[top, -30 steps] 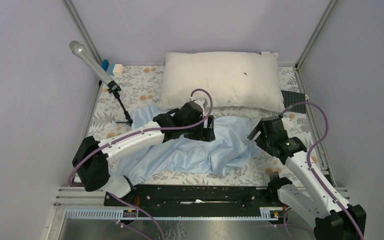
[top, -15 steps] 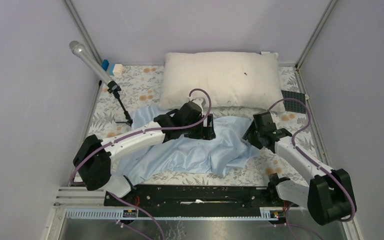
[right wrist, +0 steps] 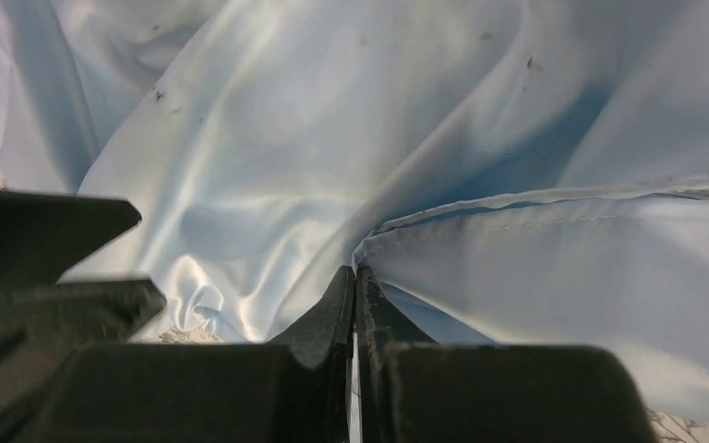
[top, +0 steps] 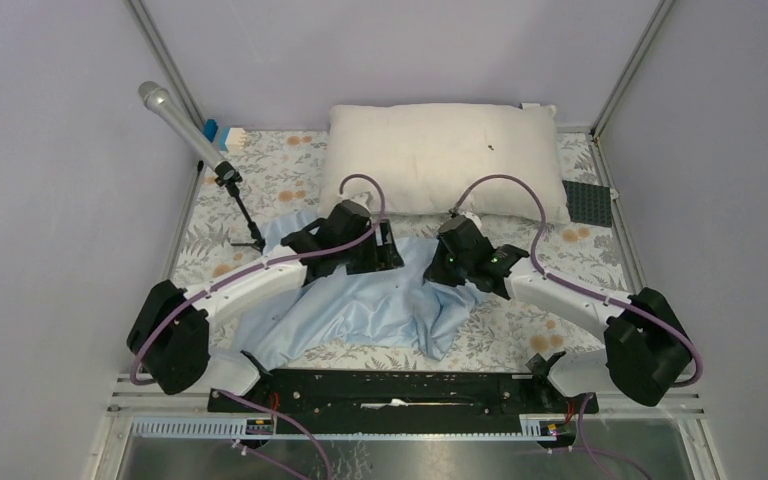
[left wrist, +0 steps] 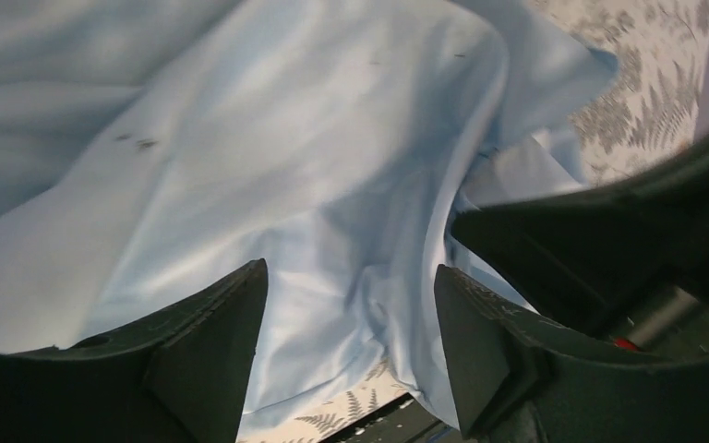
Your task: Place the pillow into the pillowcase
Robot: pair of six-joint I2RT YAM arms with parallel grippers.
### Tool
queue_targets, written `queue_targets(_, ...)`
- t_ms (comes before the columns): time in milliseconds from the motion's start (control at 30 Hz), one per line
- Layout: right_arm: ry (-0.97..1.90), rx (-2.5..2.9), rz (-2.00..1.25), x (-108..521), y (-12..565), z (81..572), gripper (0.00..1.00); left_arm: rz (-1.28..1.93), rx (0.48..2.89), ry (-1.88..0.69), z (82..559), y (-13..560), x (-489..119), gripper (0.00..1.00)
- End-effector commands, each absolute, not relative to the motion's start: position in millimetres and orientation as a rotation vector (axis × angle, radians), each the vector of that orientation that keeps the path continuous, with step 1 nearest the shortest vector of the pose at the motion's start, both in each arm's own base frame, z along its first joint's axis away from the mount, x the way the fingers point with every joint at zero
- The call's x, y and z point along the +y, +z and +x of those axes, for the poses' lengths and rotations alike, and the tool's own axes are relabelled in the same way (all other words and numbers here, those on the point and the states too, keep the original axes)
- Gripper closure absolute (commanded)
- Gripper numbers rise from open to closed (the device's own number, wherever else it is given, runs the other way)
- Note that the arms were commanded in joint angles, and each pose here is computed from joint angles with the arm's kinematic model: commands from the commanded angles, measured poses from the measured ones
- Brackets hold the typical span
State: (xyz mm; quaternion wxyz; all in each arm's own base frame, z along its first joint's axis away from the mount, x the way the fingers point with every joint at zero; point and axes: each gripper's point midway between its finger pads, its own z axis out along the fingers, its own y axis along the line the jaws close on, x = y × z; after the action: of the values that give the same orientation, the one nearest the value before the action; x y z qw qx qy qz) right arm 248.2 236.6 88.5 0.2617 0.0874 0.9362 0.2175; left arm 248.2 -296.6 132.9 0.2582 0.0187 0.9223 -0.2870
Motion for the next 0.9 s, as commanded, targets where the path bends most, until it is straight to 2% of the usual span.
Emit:
queue_targets(0, 0.732, 2.478, 0.153, 274, 106, 246, 1.0, -0.054, 2.443, -0.917, 251, 146, -288, 0.3)
queue_targets(100, 0.732, 2.479, 0.129, 281, 108, 248, 0.99, 0.009, 2.427, -1.021, 241, 153, -300, 0.32)
queue_targets(200, 0.649, 2.455, 0.156, 271, 110, 264, 0.92, 0.092, 2.384, -1.058, 228, 163, -311, 0.32)
queue_targets(333, 0.658, 2.471, 0.209, 267, 113, 291, 0.99, 0.191, 2.298, -1.082, 203, 171, -319, 0.32)
queue_targets(500, 0.619, 2.508, 0.182, 275, 109, 302, 1.0, 0.226, 2.286, -0.936, 182, 158, -310, 0.31)
queue_targets(867, 0.561, 2.469, 0.209, 264, 129, 317, 1.0, 0.148, 2.476, -0.72, 173, 107, -293, 0.28)
